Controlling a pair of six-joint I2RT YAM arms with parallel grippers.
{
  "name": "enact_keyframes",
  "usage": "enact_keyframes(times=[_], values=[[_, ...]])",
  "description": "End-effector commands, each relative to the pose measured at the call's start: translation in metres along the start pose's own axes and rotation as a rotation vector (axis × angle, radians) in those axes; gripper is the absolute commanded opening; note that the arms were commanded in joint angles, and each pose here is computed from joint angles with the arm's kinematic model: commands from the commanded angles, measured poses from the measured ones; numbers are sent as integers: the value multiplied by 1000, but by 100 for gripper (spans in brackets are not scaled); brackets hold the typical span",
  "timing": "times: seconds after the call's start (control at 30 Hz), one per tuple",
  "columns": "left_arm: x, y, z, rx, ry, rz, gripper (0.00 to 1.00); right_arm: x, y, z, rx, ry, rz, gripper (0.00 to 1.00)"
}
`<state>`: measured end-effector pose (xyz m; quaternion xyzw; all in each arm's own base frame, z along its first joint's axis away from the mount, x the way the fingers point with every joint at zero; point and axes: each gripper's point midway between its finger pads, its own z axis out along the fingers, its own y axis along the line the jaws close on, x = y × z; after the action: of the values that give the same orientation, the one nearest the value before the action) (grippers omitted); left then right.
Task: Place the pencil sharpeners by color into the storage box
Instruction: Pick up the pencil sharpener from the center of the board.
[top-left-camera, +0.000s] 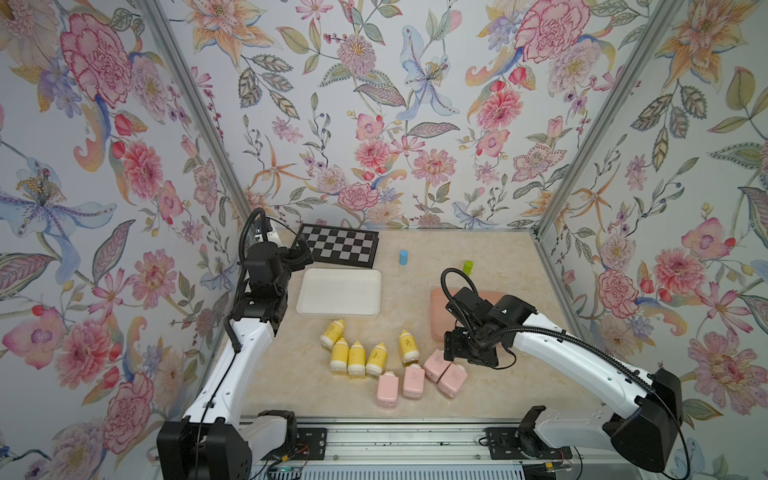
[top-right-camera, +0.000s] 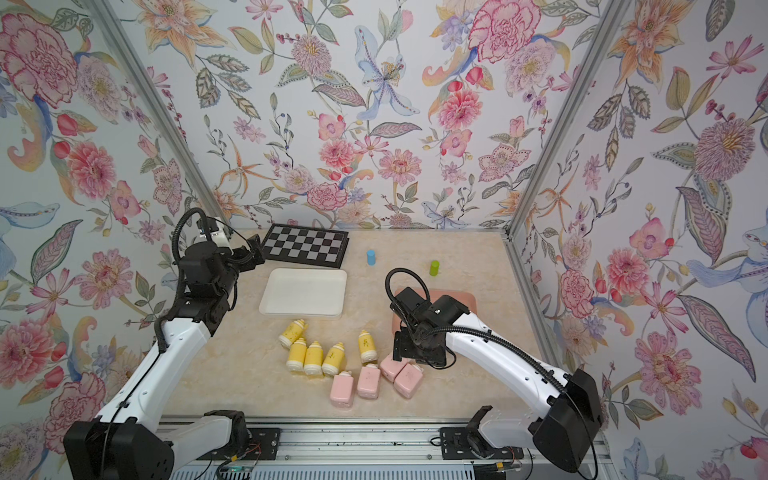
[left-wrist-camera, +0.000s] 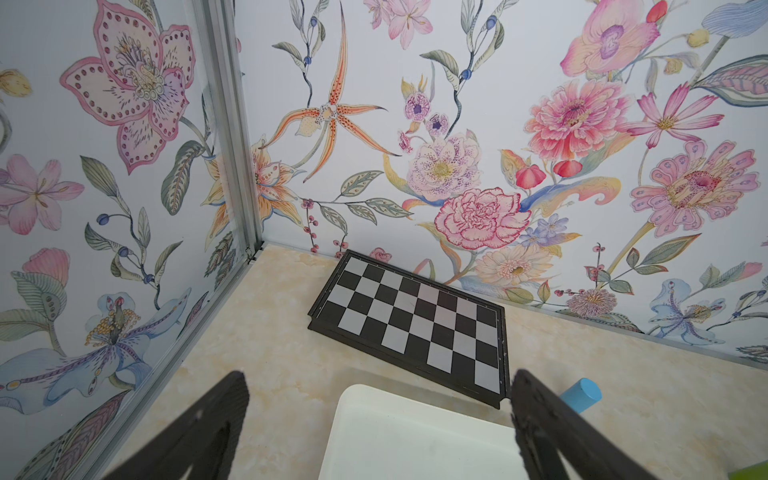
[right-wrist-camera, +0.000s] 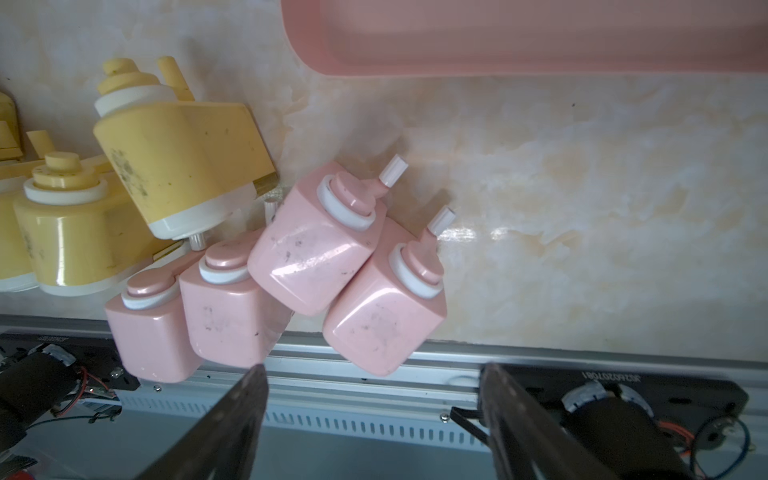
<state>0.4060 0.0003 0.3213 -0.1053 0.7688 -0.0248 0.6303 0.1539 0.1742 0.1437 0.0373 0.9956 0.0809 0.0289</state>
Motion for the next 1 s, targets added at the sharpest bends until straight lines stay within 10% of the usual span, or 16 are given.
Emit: enact_keyframes(times=[0.0,0.97], values=[[-3,-1,-6,-5,-25,21,100,26,-21,1,41,62,134,80],[1,-1,-10,-21,-32,36,99,27,-10,49,73,103,248,72]])
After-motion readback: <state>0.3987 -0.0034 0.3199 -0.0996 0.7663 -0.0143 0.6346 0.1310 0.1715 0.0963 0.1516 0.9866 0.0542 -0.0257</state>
